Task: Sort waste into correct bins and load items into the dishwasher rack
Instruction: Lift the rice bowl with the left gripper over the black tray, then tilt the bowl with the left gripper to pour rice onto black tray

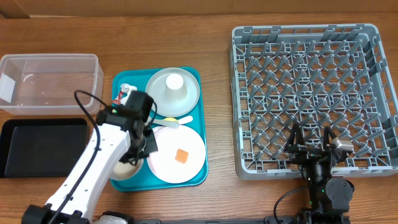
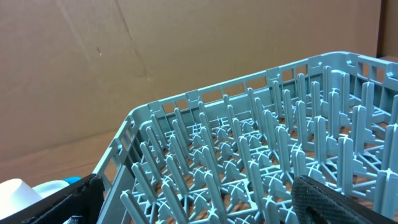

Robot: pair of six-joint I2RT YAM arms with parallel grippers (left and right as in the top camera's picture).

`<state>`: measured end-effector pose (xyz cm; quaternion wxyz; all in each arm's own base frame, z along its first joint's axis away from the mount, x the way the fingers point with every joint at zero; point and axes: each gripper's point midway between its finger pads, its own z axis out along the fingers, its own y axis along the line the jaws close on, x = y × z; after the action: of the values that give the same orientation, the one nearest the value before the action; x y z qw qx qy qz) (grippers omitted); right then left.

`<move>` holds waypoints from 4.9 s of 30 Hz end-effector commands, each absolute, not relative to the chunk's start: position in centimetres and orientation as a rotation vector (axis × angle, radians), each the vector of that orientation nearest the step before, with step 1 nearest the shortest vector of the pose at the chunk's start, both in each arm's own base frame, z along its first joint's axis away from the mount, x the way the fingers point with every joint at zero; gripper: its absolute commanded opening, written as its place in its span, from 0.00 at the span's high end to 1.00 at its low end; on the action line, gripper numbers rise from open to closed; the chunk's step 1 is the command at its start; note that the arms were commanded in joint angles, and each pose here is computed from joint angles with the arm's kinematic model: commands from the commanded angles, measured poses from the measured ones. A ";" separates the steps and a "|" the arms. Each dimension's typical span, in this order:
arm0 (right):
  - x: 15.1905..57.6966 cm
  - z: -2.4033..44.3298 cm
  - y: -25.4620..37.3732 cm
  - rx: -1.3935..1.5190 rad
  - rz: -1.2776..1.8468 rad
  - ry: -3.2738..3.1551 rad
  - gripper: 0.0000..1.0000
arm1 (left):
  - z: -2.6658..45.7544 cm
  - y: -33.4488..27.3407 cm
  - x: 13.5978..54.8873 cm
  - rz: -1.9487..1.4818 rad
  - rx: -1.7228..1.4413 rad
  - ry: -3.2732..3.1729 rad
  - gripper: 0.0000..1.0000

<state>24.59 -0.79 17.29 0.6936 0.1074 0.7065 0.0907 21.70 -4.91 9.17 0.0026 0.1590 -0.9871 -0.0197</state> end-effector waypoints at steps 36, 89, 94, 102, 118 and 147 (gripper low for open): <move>24.6 17.0 -1.1 0.258 0.195 1.576 0.00 | 17.6 17.5 29.8 0.656 1.605 -3.203 0.96; 24.6 17.0 -1.1 0.258 0.196 1.576 0.00 | 17.6 21.9 27.0 1.892 1.625 -3.078 0.96; 24.6 17.0 -1.1 0.258 0.195 1.576 0.00 | 16.8 22.2 27.0 1.978 1.599 -3.061 0.96; 24.6 17.0 -1.1 0.258 0.196 1.576 0.00 | 15.8 22.1 27.2 2.155 1.583 -2.954 0.96; 24.6 17.0 -1.1 0.258 0.195 1.576 0.00 | 17.3 21.9 27.4 2.383 1.588 -2.823 0.96; 24.6 17.0 -1.1 0.258 0.195 1.576 0.00 | 16.8 22.2 25.2 2.279 1.670 -2.892 0.96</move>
<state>24.59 -0.79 17.29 0.6936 0.1072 0.7066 0.0908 25.12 22.10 16.85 -0.4245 0.3807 -0.6456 0.5080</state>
